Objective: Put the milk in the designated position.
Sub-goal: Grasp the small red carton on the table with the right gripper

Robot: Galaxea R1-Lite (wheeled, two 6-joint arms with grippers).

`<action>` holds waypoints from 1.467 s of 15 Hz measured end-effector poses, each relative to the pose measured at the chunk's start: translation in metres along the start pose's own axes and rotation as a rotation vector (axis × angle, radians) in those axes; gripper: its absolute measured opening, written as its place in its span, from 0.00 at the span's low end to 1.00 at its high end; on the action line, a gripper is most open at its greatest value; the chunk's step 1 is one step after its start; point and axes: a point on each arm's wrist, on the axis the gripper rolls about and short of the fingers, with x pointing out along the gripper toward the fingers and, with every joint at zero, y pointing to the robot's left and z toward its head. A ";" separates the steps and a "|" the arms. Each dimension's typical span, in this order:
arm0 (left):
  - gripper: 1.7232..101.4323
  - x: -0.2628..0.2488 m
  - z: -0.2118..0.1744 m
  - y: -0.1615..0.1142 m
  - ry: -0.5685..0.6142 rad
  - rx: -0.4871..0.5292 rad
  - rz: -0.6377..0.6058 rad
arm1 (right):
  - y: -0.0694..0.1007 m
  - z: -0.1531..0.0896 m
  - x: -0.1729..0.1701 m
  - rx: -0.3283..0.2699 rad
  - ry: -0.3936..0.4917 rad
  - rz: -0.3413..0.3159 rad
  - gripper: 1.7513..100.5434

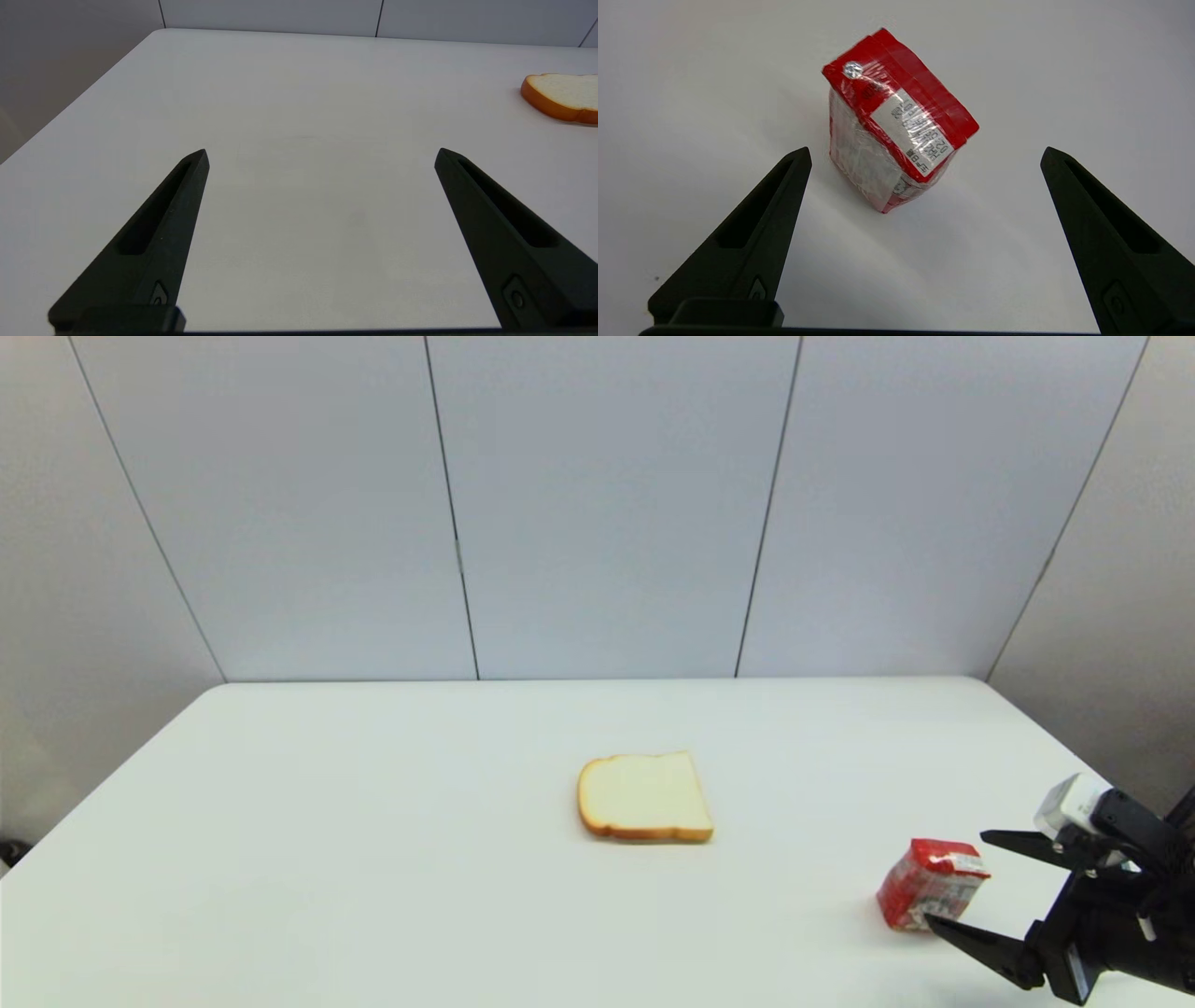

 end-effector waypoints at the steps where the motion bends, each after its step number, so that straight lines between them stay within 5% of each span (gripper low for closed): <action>1: 0.96 0.000 0.000 0.000 0.000 0.000 0.000 | -0.001 -0.001 0.001 0.005 0.005 -0.002 0.97; 4: 0.96 0.000 0.000 0.000 0.000 0.000 0.000 | -0.003 -0.002 0.003 0.004 0.011 0.005 0.97; 10: 0.96 0.000 0.000 0.000 0.000 0.000 0.000 | -0.004 0.001 0.009 -0.037 -0.053 0.119 0.97; 18: 0.96 0.000 0.000 0.000 0.000 0.000 0.000 | -0.013 0.004 0.017 -0.031 -0.050 0.122 0.97; 22: 0.96 0.000 0.000 0.000 0.000 0.000 0.001 | -0.014 0.002 0.019 -0.019 -0.036 0.119 0.64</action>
